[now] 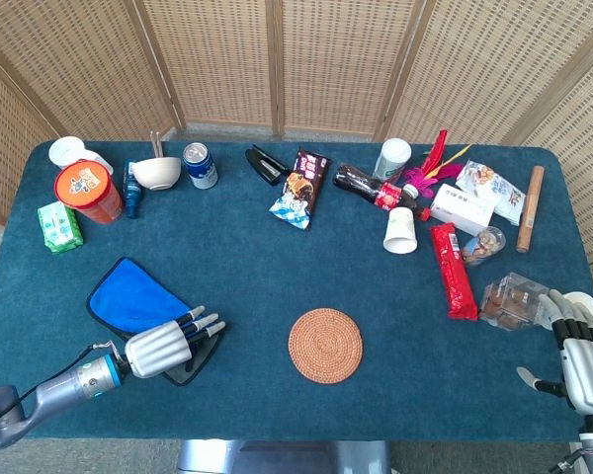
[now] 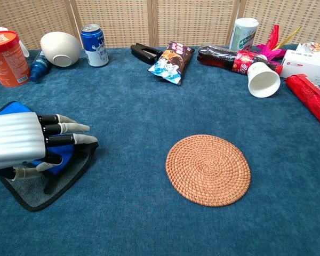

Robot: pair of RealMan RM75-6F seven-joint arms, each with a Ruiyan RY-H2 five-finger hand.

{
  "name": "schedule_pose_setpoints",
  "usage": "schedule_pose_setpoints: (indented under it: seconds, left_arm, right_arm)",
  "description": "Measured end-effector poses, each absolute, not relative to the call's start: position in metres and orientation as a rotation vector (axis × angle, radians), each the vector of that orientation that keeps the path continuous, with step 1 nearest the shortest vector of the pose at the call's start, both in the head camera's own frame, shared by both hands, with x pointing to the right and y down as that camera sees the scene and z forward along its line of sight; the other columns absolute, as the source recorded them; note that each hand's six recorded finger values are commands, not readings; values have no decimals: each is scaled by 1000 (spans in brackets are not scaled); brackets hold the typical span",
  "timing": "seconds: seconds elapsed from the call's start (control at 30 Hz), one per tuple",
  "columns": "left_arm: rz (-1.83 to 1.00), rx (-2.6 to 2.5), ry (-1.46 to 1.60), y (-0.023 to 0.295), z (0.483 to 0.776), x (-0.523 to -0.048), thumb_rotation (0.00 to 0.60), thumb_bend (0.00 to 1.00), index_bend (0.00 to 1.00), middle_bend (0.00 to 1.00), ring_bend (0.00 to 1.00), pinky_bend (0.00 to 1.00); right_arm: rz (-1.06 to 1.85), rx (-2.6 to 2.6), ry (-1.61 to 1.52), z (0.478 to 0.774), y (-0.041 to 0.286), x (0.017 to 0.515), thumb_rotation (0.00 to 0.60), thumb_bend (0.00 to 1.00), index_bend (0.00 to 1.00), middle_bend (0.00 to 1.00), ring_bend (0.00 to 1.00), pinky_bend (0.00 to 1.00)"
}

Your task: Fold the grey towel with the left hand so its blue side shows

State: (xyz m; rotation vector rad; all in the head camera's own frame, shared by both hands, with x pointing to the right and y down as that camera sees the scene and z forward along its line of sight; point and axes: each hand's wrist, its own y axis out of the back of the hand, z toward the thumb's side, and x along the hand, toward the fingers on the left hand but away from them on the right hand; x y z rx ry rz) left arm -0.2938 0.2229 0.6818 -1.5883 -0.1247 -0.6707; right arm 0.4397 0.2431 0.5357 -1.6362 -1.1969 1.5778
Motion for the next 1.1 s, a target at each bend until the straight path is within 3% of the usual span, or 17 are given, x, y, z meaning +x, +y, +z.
schedule_pose_setpoints:
  seconds: [1.1]
  left_arm:
    - [-646, -1637, -136, 227, 666, -295, 600, 443, 718, 0, 0, 208]
  right_arm:
    - [1585, -1635, -1190, 537, 243, 439, 600, 0, 0, 0, 0, 0]
